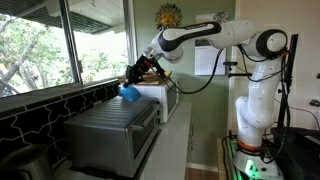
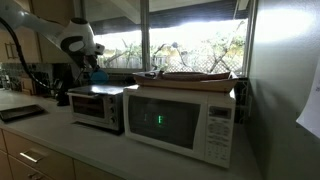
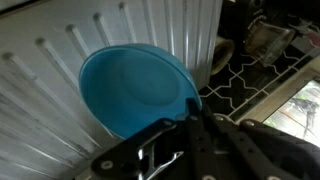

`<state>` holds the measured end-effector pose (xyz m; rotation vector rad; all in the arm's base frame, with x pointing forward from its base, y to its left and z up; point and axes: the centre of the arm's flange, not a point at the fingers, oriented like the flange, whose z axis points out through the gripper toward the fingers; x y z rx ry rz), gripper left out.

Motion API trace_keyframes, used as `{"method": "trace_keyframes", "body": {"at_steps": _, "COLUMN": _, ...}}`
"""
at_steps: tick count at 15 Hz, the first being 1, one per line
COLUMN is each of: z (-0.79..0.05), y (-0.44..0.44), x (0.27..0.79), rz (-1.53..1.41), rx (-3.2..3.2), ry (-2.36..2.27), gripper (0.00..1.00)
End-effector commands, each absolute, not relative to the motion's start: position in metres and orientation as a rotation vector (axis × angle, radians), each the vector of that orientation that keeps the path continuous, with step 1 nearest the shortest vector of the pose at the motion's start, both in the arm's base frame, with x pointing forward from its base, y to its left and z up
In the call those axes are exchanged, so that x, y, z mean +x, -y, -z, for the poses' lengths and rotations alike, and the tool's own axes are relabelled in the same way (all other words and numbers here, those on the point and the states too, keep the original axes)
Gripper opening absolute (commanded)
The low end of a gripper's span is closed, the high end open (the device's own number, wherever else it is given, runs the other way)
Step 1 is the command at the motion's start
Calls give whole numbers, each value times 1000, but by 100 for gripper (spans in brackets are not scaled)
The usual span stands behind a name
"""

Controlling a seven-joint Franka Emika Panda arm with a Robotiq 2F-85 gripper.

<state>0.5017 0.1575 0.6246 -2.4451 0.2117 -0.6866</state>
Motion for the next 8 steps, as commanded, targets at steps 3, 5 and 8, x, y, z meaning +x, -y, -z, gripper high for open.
{"method": "trace_keyframes", "body": {"at_steps": 3, "z": -589, "y": -101, "x": 458, "rz": 678, "rx": -2140, "ry": -399, "gripper": 1}}
{"method": "trace_keyframes", "body": {"at_steps": 5, "z": -581, "y": -89, "x": 447, "rz": 686, "rx": -2028, "ry": -467, "gripper": 1}}
{"method": "trace_keyframes", "body": {"at_steps": 8, "z": -567, "y": -73, "x": 433, "rz": 715, "rx": -1868, "ry": -576, "gripper": 1}}
